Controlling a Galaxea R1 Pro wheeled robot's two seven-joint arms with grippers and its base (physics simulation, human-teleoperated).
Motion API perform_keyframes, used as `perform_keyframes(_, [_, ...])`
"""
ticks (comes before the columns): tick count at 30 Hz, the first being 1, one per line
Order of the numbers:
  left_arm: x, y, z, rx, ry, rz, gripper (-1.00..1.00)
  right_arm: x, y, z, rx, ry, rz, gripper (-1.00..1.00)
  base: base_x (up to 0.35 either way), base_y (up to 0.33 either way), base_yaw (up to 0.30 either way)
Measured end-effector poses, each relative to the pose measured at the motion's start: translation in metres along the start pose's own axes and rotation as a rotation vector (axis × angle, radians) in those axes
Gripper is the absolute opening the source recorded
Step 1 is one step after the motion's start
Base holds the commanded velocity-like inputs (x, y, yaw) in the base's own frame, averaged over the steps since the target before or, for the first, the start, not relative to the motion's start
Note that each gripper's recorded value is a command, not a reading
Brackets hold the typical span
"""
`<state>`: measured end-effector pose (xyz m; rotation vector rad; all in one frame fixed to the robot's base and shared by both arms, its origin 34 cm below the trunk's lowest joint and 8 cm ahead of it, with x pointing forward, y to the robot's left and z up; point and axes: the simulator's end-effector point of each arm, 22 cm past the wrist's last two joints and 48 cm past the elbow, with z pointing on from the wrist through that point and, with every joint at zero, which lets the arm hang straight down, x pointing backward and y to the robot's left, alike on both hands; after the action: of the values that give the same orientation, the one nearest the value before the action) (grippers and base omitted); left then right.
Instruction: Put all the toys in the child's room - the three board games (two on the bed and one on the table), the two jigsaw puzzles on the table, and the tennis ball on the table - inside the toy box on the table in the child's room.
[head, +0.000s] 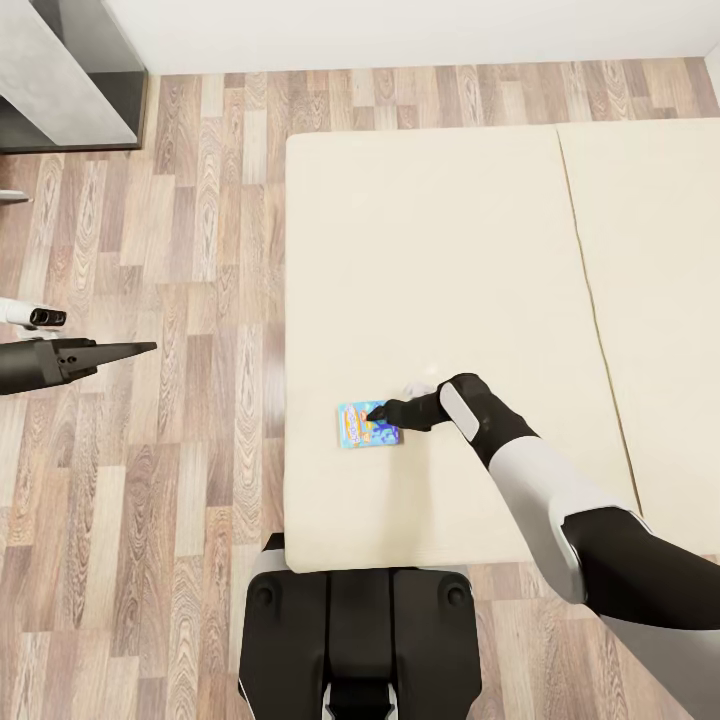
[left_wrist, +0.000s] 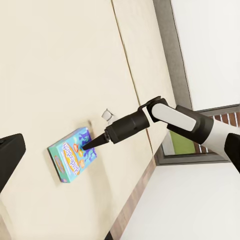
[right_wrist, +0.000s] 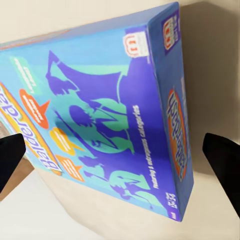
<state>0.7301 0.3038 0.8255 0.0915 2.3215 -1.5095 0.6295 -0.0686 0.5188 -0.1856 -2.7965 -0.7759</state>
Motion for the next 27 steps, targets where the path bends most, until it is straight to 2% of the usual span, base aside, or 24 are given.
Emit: perform_keyframes(27, [-0.0027, -0.0029, -0.0011, 0.002, -0.004, 0.005, 1.00, -0.0022, 0.0084, -0.0017, -0.016, -0.006, 0.003, 1.00, 0.000, 0.000, 0.000])
